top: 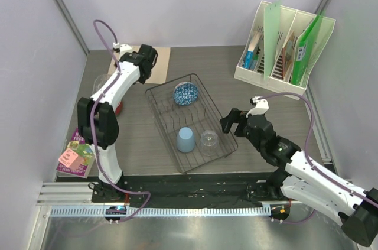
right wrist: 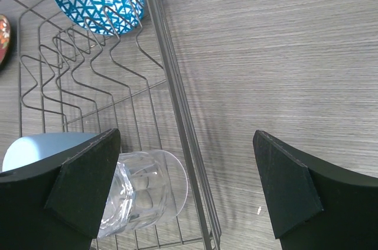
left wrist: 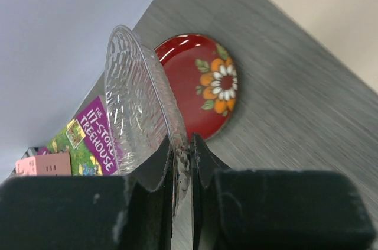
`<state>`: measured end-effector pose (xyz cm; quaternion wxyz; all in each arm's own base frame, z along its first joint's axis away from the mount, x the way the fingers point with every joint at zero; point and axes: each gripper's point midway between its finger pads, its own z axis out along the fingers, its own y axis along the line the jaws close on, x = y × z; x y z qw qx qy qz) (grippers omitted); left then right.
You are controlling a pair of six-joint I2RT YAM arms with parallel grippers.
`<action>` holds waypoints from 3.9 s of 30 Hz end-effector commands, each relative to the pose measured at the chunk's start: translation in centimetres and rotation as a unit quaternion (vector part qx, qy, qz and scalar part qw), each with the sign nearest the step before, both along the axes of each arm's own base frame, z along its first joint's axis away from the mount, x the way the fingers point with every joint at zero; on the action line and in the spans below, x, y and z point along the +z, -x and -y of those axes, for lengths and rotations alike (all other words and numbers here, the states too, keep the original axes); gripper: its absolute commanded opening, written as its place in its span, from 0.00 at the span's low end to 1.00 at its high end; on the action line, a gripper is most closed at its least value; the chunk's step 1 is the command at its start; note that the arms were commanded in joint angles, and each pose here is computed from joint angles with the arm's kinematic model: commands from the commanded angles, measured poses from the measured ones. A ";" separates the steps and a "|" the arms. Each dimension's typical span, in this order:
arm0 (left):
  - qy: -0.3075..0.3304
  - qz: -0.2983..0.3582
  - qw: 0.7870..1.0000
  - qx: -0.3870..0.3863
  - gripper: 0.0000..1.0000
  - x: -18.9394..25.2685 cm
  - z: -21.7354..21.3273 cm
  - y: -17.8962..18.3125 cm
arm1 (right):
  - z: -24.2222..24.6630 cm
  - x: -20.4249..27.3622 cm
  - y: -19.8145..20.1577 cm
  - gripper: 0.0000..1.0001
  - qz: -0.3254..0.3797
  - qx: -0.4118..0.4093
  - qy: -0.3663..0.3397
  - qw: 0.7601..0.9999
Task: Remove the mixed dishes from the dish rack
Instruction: Place the plate at the center of the board, then pick up the bowl from the dish rack.
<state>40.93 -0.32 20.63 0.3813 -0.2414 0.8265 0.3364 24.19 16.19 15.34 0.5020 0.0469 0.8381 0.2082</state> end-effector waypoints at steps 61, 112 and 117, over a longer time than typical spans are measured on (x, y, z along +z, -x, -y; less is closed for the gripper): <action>0.301 0.190 0.918 -0.173 0.81 6.2 10.3 2.3 | -1.0 3.2 -2.3 1.00 0.022 -0.007 0.014 1.000; 0.041 0.042 0.768 -0.637 0.14 -7.0 25.1 -2.6 | -0.8 2.6 -1.7 1.00 0.014 -0.007 0.011 1.000; 0.044 0.030 0.768 -0.638 0.09 -8.2 25.1 -2.5 | -0.5 2.8 -1.7 1.00 0.016 -0.013 0.009 1.000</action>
